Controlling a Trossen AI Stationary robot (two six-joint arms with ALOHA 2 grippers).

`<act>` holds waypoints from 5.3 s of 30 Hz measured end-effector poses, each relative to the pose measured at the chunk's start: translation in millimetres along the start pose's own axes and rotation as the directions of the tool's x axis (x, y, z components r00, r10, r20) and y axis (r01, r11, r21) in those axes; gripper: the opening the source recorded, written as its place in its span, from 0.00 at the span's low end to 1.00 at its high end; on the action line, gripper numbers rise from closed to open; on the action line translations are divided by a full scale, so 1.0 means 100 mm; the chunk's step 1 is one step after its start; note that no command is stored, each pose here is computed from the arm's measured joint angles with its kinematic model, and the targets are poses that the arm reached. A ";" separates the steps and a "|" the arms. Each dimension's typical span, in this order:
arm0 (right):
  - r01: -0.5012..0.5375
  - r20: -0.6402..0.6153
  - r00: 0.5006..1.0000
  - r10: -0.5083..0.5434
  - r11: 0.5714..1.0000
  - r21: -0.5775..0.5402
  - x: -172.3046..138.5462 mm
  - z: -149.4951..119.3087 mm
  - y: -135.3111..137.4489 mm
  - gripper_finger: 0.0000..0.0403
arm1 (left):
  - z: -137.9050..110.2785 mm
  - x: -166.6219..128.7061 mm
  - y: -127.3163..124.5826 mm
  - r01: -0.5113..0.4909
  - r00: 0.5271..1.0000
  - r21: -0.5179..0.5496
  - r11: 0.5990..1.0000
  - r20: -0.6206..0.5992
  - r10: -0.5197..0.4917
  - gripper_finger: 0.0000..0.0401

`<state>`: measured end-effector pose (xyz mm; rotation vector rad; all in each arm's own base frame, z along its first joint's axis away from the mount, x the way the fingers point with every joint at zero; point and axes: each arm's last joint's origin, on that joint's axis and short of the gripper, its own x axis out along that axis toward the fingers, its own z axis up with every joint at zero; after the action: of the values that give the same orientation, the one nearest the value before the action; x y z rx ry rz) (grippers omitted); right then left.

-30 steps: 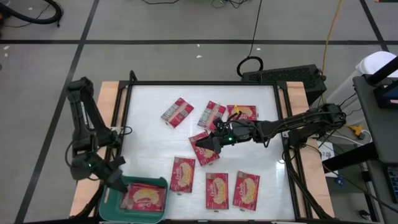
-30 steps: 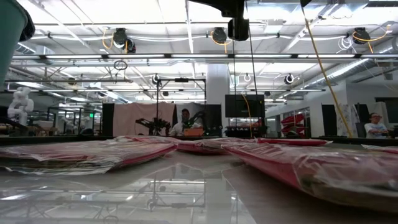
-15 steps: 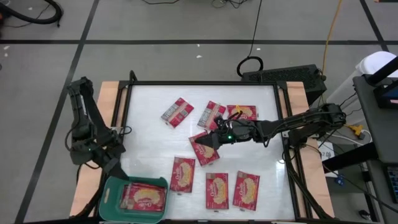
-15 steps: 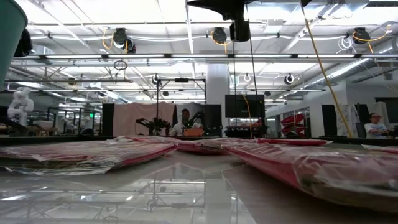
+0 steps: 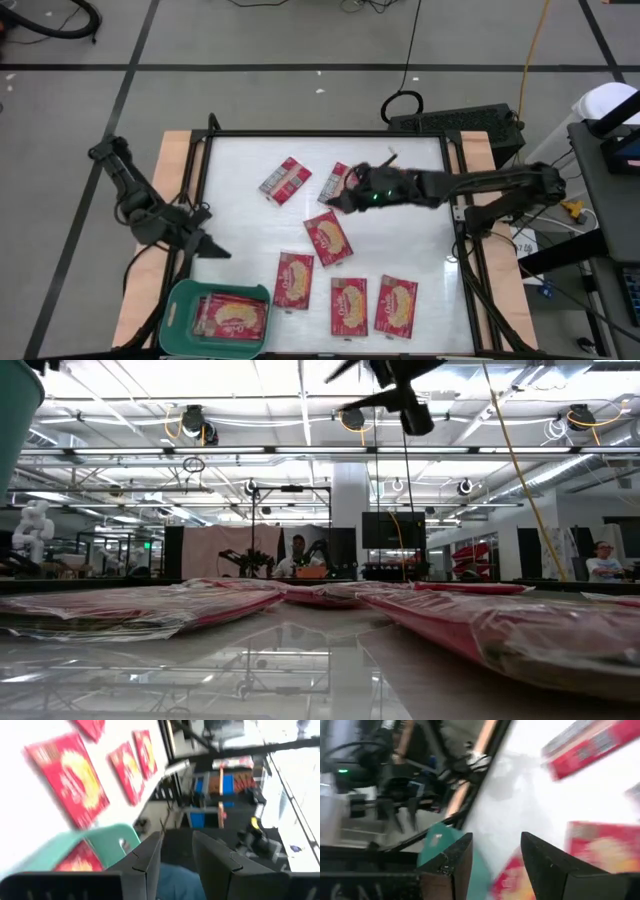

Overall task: Sort popcorn bags into baskets
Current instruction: Put the red popcorn bag into the green bin

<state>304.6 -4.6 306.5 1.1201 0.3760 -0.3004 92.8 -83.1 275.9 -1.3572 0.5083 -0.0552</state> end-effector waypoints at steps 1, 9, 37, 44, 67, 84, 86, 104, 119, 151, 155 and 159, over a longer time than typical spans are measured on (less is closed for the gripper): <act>-0.001 -0.002 1.000 0.001 1.000 -0.022 -0.05 0.05 -0.01 0.39 | 0.03 0.01 0.00 -0.006 1.000 0.003 1.000 0.024 0.006 0.29; 0.141 -0.066 0.987 -0.145 0.988 -0.058 -0.51 0.46 -0.32 0.39 | 0.24 0.08 0.00 -0.025 0.982 -0.009 1.000 0.188 0.026 0.29; 0.566 -0.306 0.761 -0.572 0.816 -0.117 -1.03 1.35 -1.91 0.59 | 0.74 0.70 -0.07 0.009 0.903 -0.045 0.999 0.430 0.011 0.29; 0.570 -0.419 0.725 -0.546 0.818 -0.080 -0.92 1.44 -2.32 0.60 | 0.78 0.94 -0.15 0.104 0.890 0.002 0.995 0.446 -0.094 0.29; 0.657 -0.534 0.615 -0.580 0.751 -0.058 -0.69 1.19 -2.90 0.60 | 0.78 1.06 -0.15 0.124 0.902 0.058 0.991 0.410 -0.137 0.29; 0.660 -0.413 0.654 -0.634 0.745 -0.098 -0.77 1.20 -2.56 0.60 | 0.78 1.06 -0.15 0.119 0.902 0.069 0.990 0.410 -0.137 0.29; 0.655 -0.385 0.668 -0.637 0.749 -0.102 -0.75 1.23 -2.58 0.60 | 0.78 1.06 -0.15 0.119 0.902 0.069 0.990 0.410 -0.137 0.29; 0.534 -0.452 0.750 -0.483 0.845 -0.017 -0.51 0.55 -2.93 0.59 | 0.78 1.06 -0.16 0.137 0.900 0.047 0.989 0.411 -0.144 0.29; 0.453 -0.457 0.792 -0.405 0.891 -0.004 -0.36 0.46 -2.79 0.03 | 0.85 1.05 -0.15 0.136 0.887 0.034 0.990 0.441 -0.137 0.29; 0.317 -0.246 0.917 -0.314 0.948 -0.029 -0.50 0.26 -1.81 0.05 | 1.43 0.88 -0.23 -0.055 0.900 0.352 0.934 0.423 -0.107 0.29; 0.411 -0.308 0.874 -0.375 0.910 0.060 -0.35 0.22 -1.96 0.19 | 1.47 0.85 -0.24 -0.031 0.909 0.354 0.935 0.400 -0.122 0.29; 0.465 -0.353 0.841 -0.410 0.881 0.086 -0.20 0.21 -2.13 0.36 | 1.47 0.85 -0.24 -0.007 0.920 0.338 0.941 0.370 -0.126 0.29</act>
<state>200.6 -109.8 150.4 1.2462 0.9258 -0.5635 230.6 18.6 289.1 -1.0133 0.1117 0.0745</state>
